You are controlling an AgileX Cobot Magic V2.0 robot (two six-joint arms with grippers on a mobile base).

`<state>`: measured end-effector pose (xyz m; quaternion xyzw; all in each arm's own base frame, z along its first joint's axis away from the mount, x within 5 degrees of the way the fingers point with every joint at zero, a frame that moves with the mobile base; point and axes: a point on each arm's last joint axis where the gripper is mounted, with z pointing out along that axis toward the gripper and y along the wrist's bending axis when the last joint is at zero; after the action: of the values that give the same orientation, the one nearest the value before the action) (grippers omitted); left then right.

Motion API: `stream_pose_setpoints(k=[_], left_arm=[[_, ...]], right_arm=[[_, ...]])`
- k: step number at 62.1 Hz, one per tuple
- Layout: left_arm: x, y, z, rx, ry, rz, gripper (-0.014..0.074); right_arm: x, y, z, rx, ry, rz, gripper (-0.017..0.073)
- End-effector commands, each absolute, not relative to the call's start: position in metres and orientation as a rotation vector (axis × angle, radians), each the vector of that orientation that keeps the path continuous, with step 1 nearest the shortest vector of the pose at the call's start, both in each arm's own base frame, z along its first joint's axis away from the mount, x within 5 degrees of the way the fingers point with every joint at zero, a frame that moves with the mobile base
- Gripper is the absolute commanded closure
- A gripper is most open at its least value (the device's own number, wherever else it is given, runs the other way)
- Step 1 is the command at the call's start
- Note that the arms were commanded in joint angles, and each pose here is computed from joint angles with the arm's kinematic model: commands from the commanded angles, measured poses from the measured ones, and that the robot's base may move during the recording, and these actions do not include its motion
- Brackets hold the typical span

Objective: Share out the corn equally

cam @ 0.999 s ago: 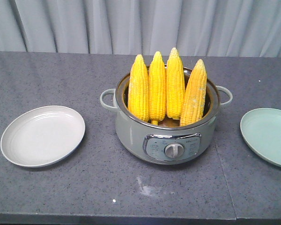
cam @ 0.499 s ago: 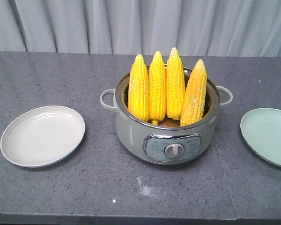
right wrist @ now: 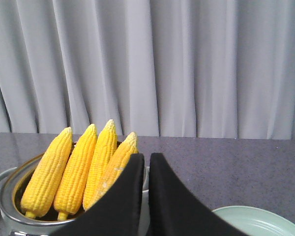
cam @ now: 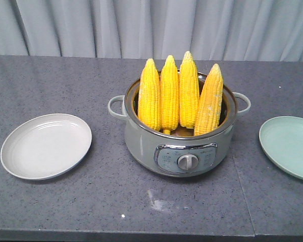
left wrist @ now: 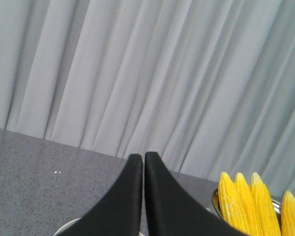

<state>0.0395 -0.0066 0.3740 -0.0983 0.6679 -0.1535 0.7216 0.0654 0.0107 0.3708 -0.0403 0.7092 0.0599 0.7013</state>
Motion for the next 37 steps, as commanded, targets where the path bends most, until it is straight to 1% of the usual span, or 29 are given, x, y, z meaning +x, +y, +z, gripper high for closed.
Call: stream_pose_setpoints(k=[1,6,9,17,21,25,30,37], left_arm=[[0.052,-0.008,0.397,-0.173,1.455,-0.333,0.0587],[0.063,-0.012,0.404,-0.119,1.498,-0.327,0.0572],[0.069,-0.014,0.407,-0.088,1.527,-0.332,0.0553],[0.085,-0.019,0.409,-0.043,1.58,-0.371,0.0459],[0.091,-0.02,0.409,-0.048,1.595,-0.392,0.0395],[0.094,-0.02,0.408,-0.054,1.605,-0.402,0.0324],[0.096,-0.019,0.409,-0.063,1.593,-0.398,0.0252],[0.096,-0.018,0.412,-0.102,1.558,-0.427,0.0215]], right_arm=[[0.074,0.01,0.387,-0.093,1.536,0.11,0.0465],[0.078,0.011,0.386,-0.093,1.553,0.11,0.0374],[0.079,0.011,0.386,-0.093,1.558,0.11,0.03],[0.08,0.01,0.389,-0.085,1.514,0.107,0.0088],[0.079,0.01,0.392,-0.076,1.485,0.11,0.0022],[0.079,0.01,0.392,-0.071,1.483,0.115,-0.0003],[0.079,0.01,0.389,-0.076,1.512,0.116,-0.0001],[0.08,0.011,0.386,-0.082,1.549,0.119,-0.0001]])
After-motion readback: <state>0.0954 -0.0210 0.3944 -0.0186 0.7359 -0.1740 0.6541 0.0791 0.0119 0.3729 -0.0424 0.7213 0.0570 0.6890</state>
